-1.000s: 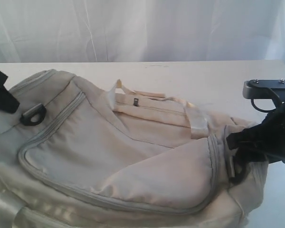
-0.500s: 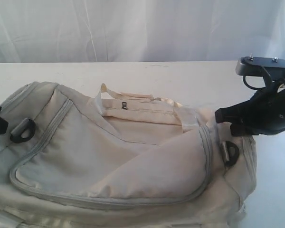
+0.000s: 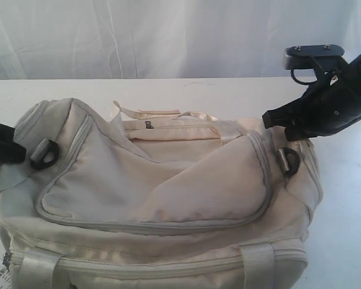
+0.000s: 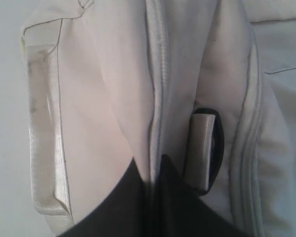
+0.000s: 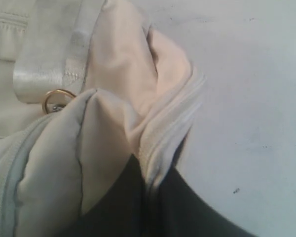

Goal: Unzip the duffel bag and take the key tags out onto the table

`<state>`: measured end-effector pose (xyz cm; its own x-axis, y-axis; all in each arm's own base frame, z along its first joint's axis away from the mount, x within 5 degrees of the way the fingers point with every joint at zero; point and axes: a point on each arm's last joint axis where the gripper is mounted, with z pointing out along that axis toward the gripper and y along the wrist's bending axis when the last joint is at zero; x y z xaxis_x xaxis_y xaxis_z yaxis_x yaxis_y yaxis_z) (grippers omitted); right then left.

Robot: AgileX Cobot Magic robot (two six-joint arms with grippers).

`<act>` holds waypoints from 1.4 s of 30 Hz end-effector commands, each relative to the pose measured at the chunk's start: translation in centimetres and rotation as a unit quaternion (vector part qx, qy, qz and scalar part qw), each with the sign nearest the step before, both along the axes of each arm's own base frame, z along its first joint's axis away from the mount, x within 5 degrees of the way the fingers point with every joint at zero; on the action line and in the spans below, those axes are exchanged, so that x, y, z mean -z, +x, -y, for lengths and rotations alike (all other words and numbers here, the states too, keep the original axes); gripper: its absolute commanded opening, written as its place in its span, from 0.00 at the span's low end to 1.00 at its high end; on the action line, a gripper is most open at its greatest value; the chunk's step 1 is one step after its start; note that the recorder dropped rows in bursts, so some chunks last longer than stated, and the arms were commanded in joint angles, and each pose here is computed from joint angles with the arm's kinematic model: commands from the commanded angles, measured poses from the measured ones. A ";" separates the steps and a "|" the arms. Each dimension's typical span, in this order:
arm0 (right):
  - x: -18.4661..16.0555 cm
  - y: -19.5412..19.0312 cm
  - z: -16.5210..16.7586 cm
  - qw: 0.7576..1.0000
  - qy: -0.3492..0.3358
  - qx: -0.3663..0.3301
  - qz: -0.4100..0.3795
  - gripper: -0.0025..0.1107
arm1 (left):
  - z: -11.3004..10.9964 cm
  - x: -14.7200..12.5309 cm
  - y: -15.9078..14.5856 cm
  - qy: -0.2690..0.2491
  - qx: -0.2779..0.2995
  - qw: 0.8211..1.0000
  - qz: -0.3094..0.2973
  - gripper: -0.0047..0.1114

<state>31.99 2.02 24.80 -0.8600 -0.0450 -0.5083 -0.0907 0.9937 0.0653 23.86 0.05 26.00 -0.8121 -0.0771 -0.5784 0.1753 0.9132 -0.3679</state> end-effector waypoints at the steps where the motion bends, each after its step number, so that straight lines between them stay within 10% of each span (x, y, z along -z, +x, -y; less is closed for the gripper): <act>1: -0.4 0.0 0.3 0.999 -0.028 -0.017 0.002 0.20 | 0.0 -0.1 0.1 -0.010 -0.011 1.000 0.007 0.06; 6: -0.7 0.0 0.3 0.999 -0.028 -0.017 0.005 0.60 | 0.1 -0.1 0.1 -0.013 -0.008 1.000 0.004 0.35; 11: -3.7 -0.8 0.4 0.998 -0.027 -0.015 0.052 0.64 | 0.5 -2.1 -0.3 -0.019 0.025 0.999 0.016 0.58; 23: -8.9 -2.1 -4.1 0.979 0.083 -0.093 0.162 0.64 | 2.3 -6.3 -2.8 -0.071 0.090 0.991 0.064 0.59; 42: -2.3 7.1 -9.7 0.984 0.066 -0.151 0.066 0.56 | 4.4 -7.1 -3.7 -0.079 0.153 0.981 0.091 0.59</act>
<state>38.24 11.51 28.21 -0.7280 -0.1992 -0.6560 -0.3968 0.9027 0.1662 20.49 -3.97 32.72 -0.7071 0.0486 -0.7054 0.4844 0.7600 -0.4333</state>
